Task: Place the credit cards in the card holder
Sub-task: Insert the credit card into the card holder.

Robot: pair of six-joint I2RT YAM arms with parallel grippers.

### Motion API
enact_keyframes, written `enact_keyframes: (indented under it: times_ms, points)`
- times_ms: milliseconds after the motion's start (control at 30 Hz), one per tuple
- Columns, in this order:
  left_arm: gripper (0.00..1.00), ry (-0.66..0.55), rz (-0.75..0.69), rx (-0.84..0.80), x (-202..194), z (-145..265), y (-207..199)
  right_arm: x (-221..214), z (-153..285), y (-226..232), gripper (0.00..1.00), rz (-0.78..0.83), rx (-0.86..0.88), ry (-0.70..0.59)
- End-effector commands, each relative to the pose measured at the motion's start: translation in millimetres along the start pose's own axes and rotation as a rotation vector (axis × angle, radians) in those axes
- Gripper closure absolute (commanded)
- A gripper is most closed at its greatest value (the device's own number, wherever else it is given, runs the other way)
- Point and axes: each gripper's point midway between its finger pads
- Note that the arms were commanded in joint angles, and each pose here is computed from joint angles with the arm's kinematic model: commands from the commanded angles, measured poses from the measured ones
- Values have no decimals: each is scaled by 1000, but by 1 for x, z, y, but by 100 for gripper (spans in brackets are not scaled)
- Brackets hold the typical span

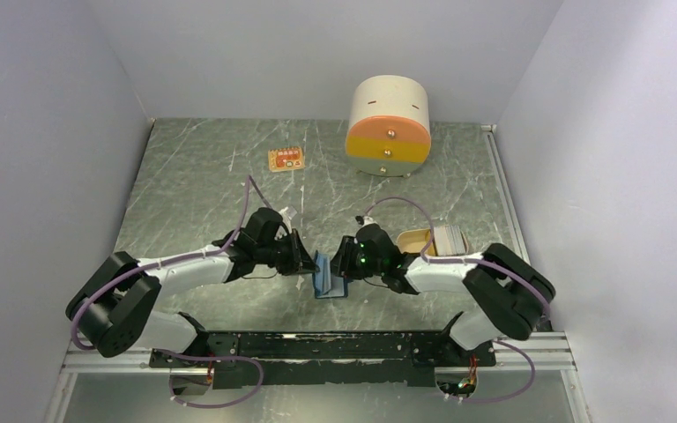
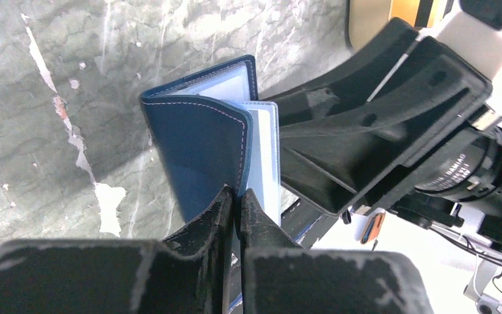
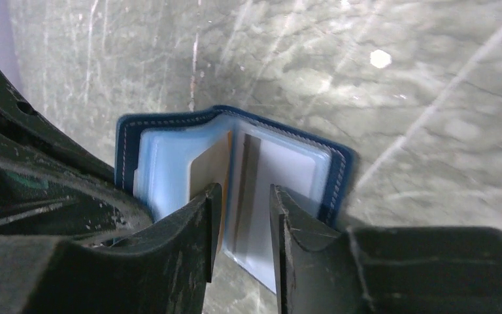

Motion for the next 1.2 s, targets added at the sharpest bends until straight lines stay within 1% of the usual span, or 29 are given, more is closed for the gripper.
enact_keyframes:
  times_ms: [0,167,300,400,533,700,767,867,967,1067,1167]
  points:
    - [91,-50,17,158,5,-2,35,5,20,-22,62,62,-152,5]
    - [89,-59,25,167,6,2,35,24,37,-13,59,82,-154,-53]
    - [88,-44,41,167,4,0,36,35,42,-4,57,80,-142,-80]
    - [87,-56,39,166,6,2,36,40,44,-1,57,85,-139,-90]
    - [86,-54,24,107,7,4,26,46,48,12,58,84,-91,-107]
    - [86,-19,10,-70,5,7,2,37,37,18,62,63,-22,-93]
    - [86,-14,-11,-97,7,7,-3,34,30,21,63,64,-1,-78]
    - [85,-42,-25,-31,15,8,4,27,19,11,63,73,-34,-49]
    - [76,-74,4,40,20,11,20,19,10,-3,62,110,-89,0]
    - [70,-62,14,37,15,12,26,15,2,-13,62,149,-145,48]
    - [69,-66,15,52,15,12,31,12,-3,-14,62,153,-139,62]
Point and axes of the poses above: each gripper's point midway between its finger pads, its own z axis back along the fingers, its own y axis along the line the jaws close on, x = y × z, and after that the axes turned 12 degrees about z, right-handed
